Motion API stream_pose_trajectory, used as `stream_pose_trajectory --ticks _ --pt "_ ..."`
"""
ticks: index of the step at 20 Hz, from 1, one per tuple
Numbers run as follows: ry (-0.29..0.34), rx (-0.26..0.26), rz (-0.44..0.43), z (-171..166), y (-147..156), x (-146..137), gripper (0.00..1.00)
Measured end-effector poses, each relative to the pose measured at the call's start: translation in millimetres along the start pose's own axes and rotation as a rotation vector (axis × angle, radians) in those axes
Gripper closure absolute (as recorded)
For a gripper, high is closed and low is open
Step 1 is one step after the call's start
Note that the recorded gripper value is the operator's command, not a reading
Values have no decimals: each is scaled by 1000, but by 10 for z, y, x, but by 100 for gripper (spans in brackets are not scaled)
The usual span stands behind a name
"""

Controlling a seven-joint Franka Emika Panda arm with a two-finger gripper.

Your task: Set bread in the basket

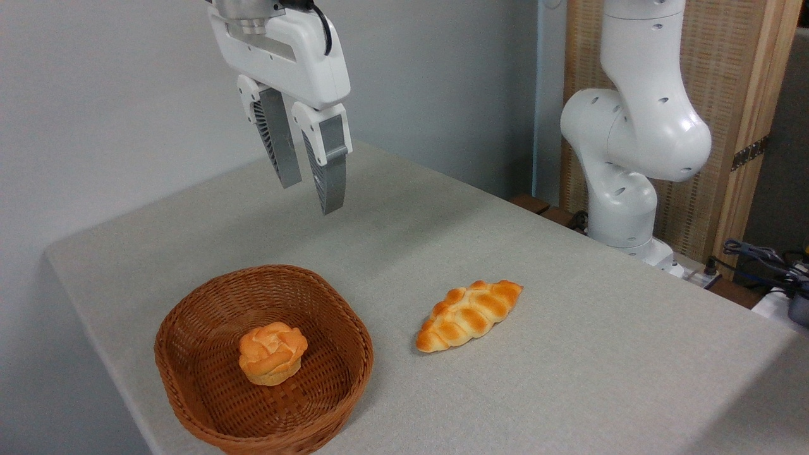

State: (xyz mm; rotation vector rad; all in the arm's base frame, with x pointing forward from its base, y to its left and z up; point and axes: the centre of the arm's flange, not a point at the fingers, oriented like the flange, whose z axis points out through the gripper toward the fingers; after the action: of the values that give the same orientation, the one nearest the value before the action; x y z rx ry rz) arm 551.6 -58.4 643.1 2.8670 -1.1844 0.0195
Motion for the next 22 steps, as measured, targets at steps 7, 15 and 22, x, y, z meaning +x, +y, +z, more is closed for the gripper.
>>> stream_pose_trajectory --ticks 7,15,22 --pt "2 -3 1 0 3 3 0" --pt "3 -3 0 0 -1 -1 0" --pt "31 20 -11 10 25 -123 0"
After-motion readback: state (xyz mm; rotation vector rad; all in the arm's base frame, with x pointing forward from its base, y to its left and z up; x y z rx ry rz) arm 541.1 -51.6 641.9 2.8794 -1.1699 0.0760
